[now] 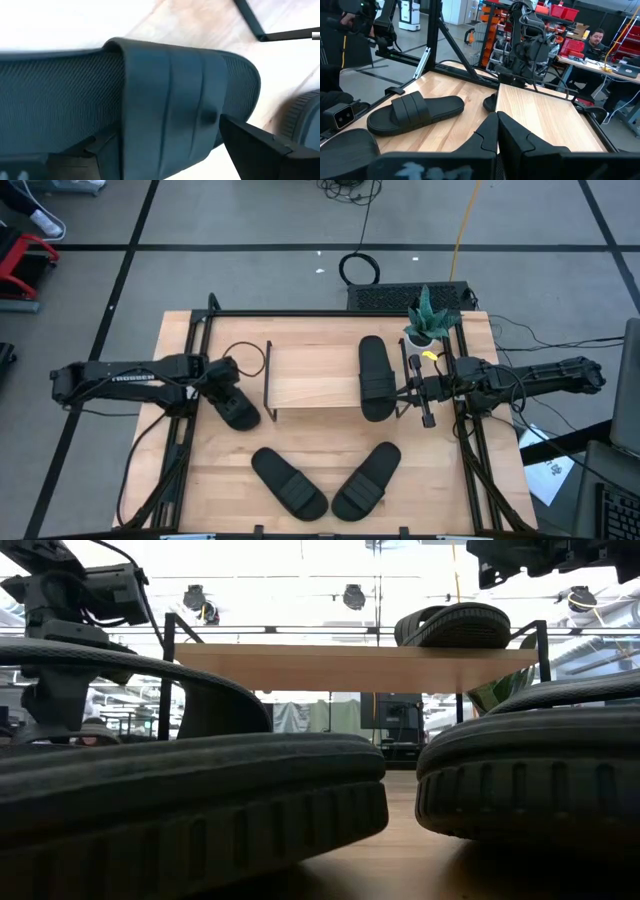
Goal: Pick and place slides into the shelf
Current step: Put the top black slide on the shelf
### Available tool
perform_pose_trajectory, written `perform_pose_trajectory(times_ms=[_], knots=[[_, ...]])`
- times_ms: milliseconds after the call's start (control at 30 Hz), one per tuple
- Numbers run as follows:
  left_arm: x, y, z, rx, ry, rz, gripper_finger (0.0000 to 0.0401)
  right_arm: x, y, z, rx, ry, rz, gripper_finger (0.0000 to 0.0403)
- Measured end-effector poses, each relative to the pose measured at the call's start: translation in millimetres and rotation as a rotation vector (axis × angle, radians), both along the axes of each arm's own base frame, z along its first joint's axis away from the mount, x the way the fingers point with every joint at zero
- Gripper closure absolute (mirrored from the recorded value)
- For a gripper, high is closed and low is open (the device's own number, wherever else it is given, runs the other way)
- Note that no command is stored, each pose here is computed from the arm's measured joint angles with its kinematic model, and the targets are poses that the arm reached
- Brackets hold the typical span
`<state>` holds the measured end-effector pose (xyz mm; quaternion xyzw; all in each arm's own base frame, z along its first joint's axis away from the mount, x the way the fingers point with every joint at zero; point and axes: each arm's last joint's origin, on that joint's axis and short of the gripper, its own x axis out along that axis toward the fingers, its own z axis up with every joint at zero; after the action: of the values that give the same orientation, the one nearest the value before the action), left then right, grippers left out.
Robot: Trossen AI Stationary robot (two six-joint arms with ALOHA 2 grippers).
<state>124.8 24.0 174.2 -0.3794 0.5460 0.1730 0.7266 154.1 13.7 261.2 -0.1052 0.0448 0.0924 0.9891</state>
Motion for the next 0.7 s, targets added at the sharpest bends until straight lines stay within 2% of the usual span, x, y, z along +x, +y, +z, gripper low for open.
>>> perform_pose_trajectory(times_ms=[67,133,333,367,500,700], knots=[[1,-2,0,0.003,-0.01,-0.015,0.0133,0,0,0,0.0,0.0,0.0,0.0403],[1,-3,0,0.007,-0.011,-0.033,0.0176,0,0,0,0.0,0.0,0.0,0.0403],[3,-4,1,0.01,-0.03,-0.069,0.0366,0,0,1,0.003,-0.009,0.0,0.0403],[3,-4,2,0.01,-0.03,-0.067,0.0382,0,0,1,0.007,-0.012,-0.001,0.0403],[4,-3,14,0.068,-0.022,-0.087,0.0386,0,0,3,0.012,-0.025,-0.001,0.0403],[3,-2,58,0.205,0.02,-0.117,0.0398,0,0,3,0.013,-0.028,-0.001,0.0403]])
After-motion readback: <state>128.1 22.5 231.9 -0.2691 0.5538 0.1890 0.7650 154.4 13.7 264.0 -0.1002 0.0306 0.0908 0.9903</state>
